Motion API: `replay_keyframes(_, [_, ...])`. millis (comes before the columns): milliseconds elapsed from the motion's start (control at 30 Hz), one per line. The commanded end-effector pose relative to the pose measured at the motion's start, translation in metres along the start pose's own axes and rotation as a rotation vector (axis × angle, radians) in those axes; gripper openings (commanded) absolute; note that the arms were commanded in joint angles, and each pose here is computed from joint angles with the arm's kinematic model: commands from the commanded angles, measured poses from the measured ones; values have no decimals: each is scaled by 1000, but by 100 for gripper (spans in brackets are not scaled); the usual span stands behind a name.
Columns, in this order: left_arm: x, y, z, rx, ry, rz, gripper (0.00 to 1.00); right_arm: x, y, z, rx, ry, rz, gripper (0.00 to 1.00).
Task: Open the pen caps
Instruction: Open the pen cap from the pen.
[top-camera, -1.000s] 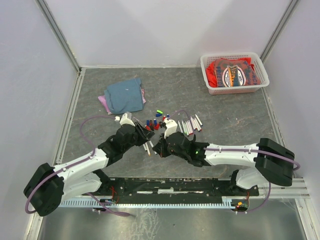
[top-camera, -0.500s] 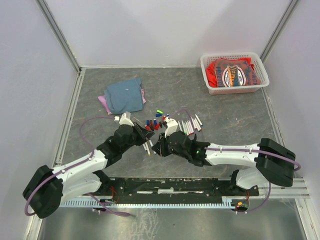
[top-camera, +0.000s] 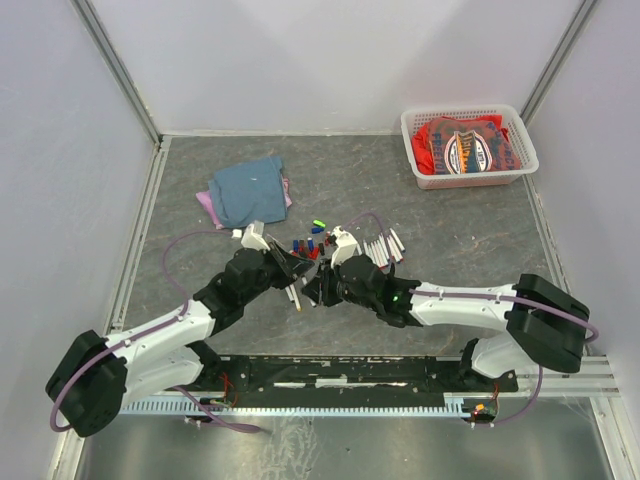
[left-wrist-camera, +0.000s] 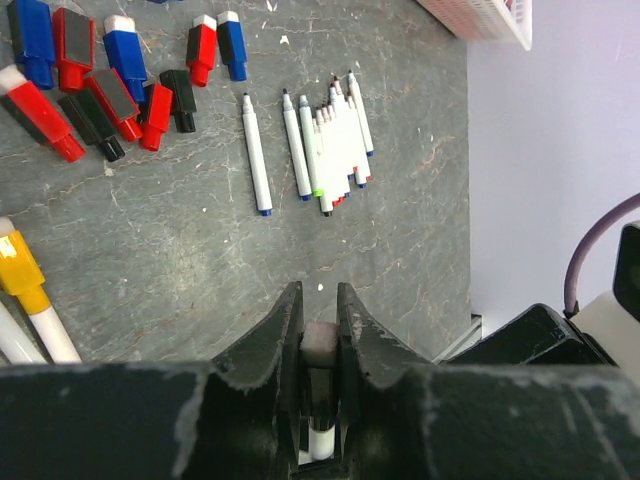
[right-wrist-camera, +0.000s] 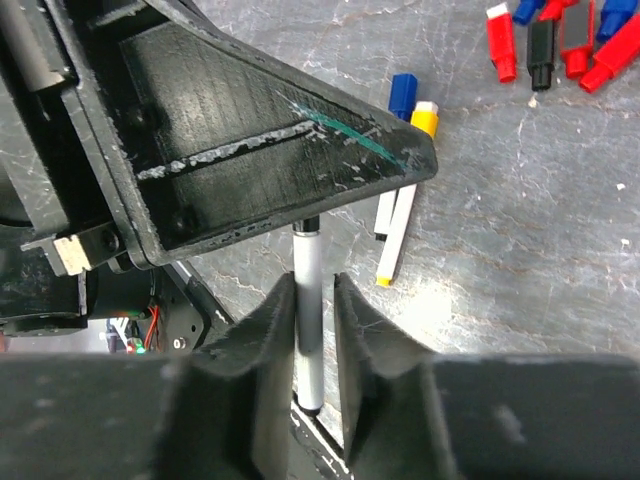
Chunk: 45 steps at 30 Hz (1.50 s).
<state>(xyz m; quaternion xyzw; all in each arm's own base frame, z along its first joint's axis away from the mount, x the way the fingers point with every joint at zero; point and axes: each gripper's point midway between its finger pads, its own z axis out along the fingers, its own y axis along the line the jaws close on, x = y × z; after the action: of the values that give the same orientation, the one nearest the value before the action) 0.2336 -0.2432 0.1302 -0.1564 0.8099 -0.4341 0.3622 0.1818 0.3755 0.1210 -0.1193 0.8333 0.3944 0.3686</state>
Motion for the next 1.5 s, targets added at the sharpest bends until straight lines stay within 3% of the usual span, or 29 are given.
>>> replay_keyframes(0, [-5,-24,-1,99,-8,-42,3,-18,14,7,-63,-39,32,18])
replay_keyframes(67, [-6,-25,0,103,-11,-51,3,-17,9,9,-48,-32,32,3])
replay_keyframes(100, [-7,-26,0,104,-16,-56,3,-16,6,10,-39,-26,27,1])
replay_keyframes(467, [-43,-15,26,-57,-181,-186,3,-7,-65,17,333,77,-207,1])
replay_keyframes(867, [-57,-33,62,-111,-216,-100,3,-9,-109,7,548,80,-346,1])
replay_keyframes(1033, [-59,-56,62,1,-205,18,3,-3,-97,5,430,68,-275,1])
replay_keyframes(1300, [-49,-88,49,292,-111,120,3,-28,-44,-18,-23,-64,-13,1])
replay_keyframes(1467, [-50,-77,51,246,-93,148,3,-38,-43,-26,-39,-85,22,1])
